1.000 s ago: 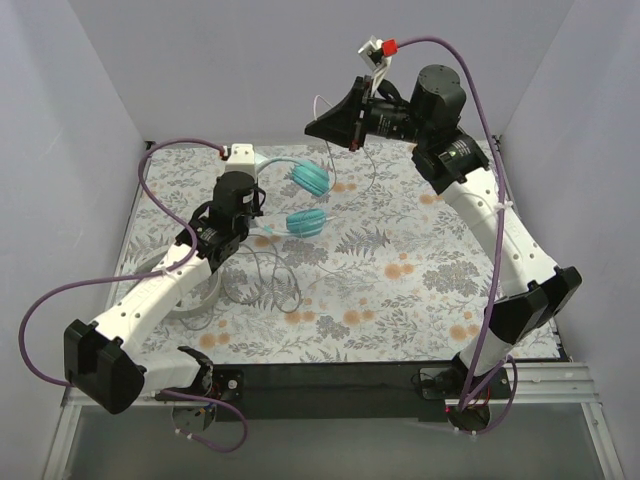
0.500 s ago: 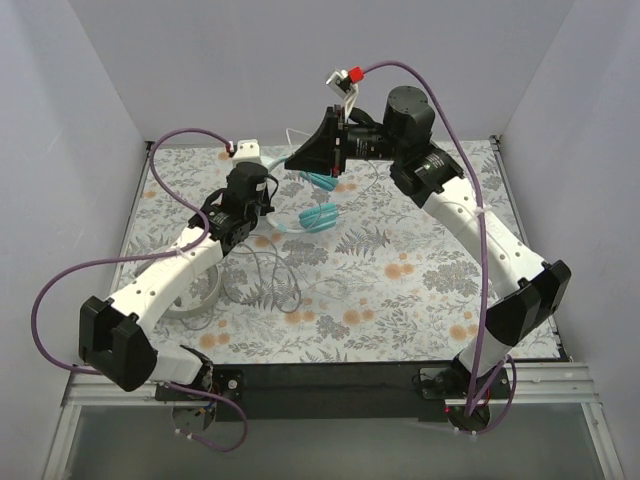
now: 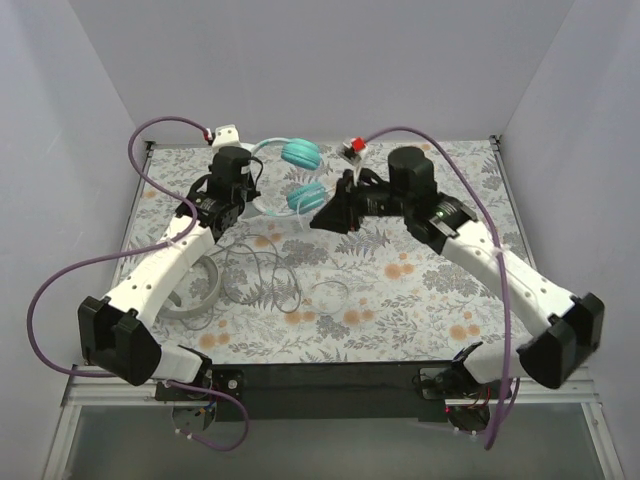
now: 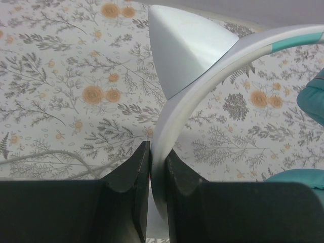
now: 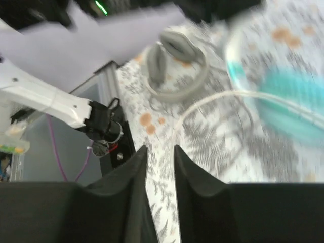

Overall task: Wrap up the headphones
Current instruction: Wrap the headphone cable with the right arm

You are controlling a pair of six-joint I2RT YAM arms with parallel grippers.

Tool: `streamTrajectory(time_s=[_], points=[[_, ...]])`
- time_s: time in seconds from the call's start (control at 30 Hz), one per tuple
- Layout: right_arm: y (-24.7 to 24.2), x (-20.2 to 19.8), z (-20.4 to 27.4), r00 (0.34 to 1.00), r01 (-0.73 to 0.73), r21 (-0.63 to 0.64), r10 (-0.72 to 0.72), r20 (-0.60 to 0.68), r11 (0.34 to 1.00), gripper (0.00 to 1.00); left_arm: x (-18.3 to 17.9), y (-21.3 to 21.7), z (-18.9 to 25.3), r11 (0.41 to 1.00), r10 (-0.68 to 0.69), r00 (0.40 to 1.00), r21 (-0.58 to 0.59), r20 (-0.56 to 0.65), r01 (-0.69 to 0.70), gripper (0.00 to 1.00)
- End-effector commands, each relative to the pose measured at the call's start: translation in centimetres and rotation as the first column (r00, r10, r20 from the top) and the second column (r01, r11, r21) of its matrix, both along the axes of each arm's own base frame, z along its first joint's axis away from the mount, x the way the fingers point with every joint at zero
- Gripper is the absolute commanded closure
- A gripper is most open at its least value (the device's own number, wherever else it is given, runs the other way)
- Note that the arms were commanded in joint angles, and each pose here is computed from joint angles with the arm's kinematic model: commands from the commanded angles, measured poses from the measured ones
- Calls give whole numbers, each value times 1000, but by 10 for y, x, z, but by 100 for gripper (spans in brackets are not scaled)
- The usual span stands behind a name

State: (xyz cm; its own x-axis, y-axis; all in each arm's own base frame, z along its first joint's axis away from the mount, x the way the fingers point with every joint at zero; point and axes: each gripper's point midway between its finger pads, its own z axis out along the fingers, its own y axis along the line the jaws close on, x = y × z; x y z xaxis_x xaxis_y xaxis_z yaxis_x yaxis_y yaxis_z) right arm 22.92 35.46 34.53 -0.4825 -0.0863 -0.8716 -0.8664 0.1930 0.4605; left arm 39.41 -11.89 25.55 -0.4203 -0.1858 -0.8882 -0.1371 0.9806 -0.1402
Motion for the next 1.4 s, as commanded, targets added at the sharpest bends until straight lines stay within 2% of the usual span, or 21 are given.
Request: streamTrajectory(time_s=[0.0,0.03,0.07,0.1,0.13,0.17,0.23,0.27,0.33,0.37,0.5,0.63,0.7,0.87,1.03,1.07,1.27,1.37], points=[[-59,30,-30,939,327,-108,-309,152,939,59,10,10,67,996,57,987,-78,149,-46,100],[-68,32,-52,929,361,-151,-340,147,920,54,8,11,78,996,57,985,-81,161,-44,100],[-77,38,-59,908,409,-170,-383,169,896,43,8,12,84,996,56,984,-84,170,-43,100],[-80,37,-57,902,418,-156,-390,184,895,39,7,10,89,996,45,983,-89,176,-30,100],[-82,37,-61,898,428,-162,-399,186,889,30,5,10,96,996,37,982,-92,186,-21,100],[-88,45,-62,873,477,-169,-444,201,862,27,4,10,100,995,35,981,-94,189,-17,100],[-100,57,-63,828,553,-187,-511,232,812,27,0,9,111,995,18,980,-98,197,1,100],[-110,68,-60,785,612,-185,-563,260,769,26,-1,9,114,995,14,980,-99,197,6,100],[-116,80,-48,749,646,-157,-580,319,747,27,-5,10,118,995,13,981,-98,195,6,100],[-124,88,-40,711,683,-136,-609,352,718,28,-6,11,123,995,11,979,-98,201,9,100],[-140,111,-14,649,714,-16,-654,389,699,28,-11,11,129,994,7,979,-105,202,15,100],[-140,124,-6,697,657,75,-642,319,751,33,-15,11,133,993,2,979,-115,202,22,100],[-136,130,-5,714,634,86,-624,317,769,38,-17,11,138,992,-1,978,-123,210,28,100],[-122,136,-9,753,586,84,-581,309,806,39,-20,10,141,991,-10,978,-127,209,38,100],[-132,127,-10,728,611,92,-604,324,786,39,-20,11,140,993,-13,979,-116,203,38,100],[-134,127,-15,724,620,84,-611,321,780,41,-21,10,142,992,-19,978,-119,207,44,100],[-125,133,-41,757,599,69,-592,278,798,45,-27,4,148,986,-46,977,-150,209,79,100],[-124,139,-43,748,607,87,-604,275,790,46,-29,4,152,984,-48,976,-160,213,84,100]])
